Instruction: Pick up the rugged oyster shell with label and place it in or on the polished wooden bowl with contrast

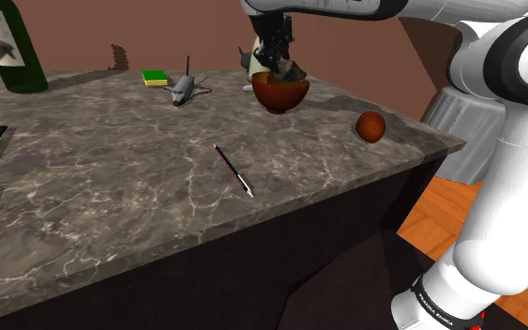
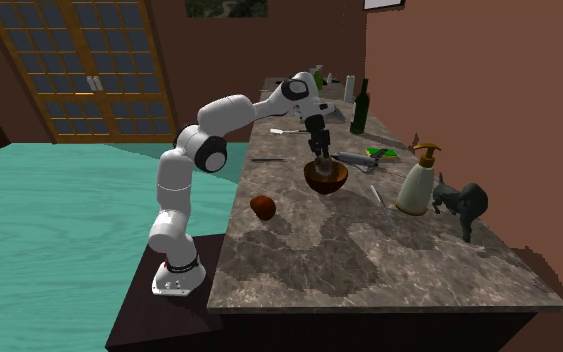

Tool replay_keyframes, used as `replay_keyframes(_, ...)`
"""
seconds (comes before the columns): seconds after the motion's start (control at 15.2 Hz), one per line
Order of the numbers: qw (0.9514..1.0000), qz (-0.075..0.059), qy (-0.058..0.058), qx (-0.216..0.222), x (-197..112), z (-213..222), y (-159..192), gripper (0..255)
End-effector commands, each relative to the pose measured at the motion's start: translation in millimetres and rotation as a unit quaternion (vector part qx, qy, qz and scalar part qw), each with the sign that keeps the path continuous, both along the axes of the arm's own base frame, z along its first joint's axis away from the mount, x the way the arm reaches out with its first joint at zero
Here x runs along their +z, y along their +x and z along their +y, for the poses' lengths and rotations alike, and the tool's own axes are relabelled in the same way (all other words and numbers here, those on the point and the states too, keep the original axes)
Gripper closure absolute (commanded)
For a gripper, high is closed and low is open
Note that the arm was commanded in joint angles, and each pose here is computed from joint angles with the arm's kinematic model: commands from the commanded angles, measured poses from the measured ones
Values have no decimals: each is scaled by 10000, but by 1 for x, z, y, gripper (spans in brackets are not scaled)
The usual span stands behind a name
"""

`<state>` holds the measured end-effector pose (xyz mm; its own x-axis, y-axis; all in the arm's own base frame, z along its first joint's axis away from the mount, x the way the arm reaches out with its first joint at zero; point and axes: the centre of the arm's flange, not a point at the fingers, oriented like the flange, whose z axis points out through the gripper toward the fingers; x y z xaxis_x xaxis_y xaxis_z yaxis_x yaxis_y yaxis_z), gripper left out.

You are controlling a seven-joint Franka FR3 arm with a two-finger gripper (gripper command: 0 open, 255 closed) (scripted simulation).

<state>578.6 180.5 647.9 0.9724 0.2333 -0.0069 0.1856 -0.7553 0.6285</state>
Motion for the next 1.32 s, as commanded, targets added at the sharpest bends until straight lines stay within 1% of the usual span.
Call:
replay_keyframes(0.0,10000,-3,1,0,-1,0,0,255)
replay_keyframes(0.33,10000,-3,1,0,-1,0,0,255)
replay_keyframes(0.4,10000,-3,1,0,-1,0,0,0)
replay_keyframes(0.73,10000,-3,1,0,-1,0,0,0)
replay_keyframes(0.99,10000,-3,1,0,38,31,-7,0)
replay_keyframes(1.25,10000,-3,1,0,38,31,-7,0)
